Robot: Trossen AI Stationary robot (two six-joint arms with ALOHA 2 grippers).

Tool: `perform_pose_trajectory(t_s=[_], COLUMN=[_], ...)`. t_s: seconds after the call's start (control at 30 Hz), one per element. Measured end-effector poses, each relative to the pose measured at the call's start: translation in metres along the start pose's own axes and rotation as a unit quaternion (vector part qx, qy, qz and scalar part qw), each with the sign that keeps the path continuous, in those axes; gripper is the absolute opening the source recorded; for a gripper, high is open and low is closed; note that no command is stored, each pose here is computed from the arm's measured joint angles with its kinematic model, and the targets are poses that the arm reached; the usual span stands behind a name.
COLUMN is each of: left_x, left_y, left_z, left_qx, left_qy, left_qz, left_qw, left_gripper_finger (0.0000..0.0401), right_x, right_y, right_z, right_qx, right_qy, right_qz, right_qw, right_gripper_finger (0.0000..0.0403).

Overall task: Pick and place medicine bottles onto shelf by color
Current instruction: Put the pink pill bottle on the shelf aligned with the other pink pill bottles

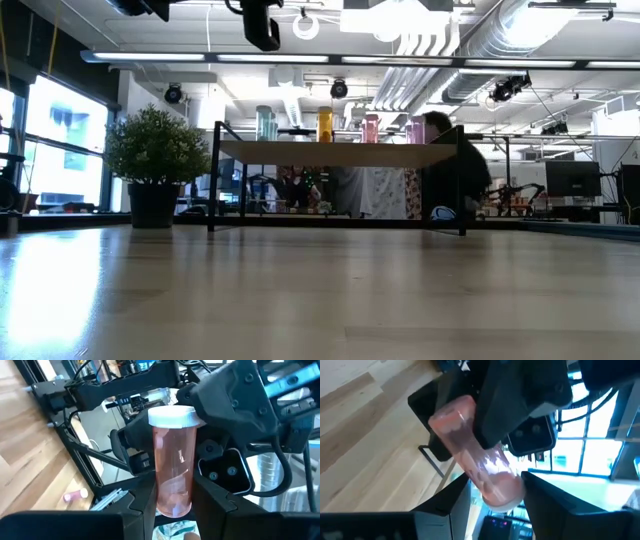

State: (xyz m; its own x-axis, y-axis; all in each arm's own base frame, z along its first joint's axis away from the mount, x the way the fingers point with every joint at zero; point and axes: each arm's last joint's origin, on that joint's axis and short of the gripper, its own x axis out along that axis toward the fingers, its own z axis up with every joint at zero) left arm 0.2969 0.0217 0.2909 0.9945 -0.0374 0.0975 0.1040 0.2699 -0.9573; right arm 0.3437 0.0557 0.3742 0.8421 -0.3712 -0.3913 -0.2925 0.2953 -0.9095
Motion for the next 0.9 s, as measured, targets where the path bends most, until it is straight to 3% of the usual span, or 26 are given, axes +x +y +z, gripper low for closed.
perform_pose_trajectory(t_s=[0.47, 0.73, 0.9], left_x=[-0.002, -0.005, -0.010], left_y=[0.000, -0.007, -0.012], left_z=[0.008, 0.015, 0.020], left_qx=[0.033, 0.104, 0.158], left_qy=[-0.003, -0.020, -0.033], left_qz=[-0.003, -0.025, -0.031], left_qw=[0.999, 0.994, 0.986], left_gripper_finger=[0.0095, 0.0095, 0.0095], right_x=[-0.001, -0.002, -0.002], right_y=[-0.002, -0.001, 0.001], right_z=[-0.004, -0.009, -0.012], right_qx=[0.104, 0.158, 0.220], right_qy=[0.061, 0.116, 0.146], right_qz=[-0.034, -0.062, -0.085], right_qw=[0.992, 0.979, 0.961], right_gripper_finger=[0.0161, 0.0161, 0.0161])
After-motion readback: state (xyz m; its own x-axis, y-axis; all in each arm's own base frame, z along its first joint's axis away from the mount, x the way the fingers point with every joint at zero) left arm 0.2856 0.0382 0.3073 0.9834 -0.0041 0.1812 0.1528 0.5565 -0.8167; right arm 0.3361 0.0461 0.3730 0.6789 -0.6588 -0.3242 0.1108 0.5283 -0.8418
